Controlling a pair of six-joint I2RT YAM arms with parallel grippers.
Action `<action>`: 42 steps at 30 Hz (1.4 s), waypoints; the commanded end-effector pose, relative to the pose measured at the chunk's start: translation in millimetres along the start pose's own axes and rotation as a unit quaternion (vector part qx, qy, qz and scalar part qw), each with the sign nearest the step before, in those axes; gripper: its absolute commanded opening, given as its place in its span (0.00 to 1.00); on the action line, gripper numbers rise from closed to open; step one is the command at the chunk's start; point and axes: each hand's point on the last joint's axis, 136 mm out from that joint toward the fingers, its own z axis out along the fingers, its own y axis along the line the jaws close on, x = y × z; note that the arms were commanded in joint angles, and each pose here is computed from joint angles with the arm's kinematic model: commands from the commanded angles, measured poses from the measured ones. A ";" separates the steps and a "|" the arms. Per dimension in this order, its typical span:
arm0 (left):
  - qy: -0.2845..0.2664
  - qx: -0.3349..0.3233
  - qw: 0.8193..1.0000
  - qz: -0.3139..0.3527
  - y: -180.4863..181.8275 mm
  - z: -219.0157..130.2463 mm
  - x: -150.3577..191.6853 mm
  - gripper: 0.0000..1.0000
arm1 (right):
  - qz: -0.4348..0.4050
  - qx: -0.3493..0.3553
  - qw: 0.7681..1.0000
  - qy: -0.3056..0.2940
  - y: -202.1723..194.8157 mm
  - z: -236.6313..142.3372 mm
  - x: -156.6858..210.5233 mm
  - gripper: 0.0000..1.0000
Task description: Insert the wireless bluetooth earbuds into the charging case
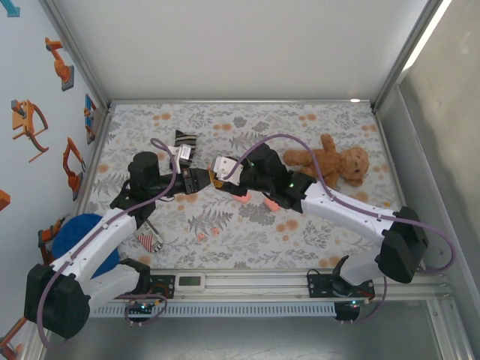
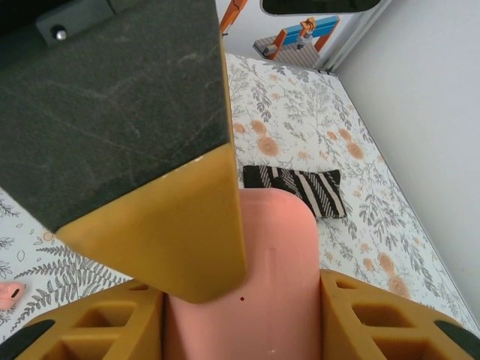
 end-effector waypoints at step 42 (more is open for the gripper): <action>-0.253 -0.018 0.923 0.291 -30.6 -61.5 -31.5 0.00 | 0.336 0.000 0.919 -0.204 -65.7 -86.9 -10.0 0.99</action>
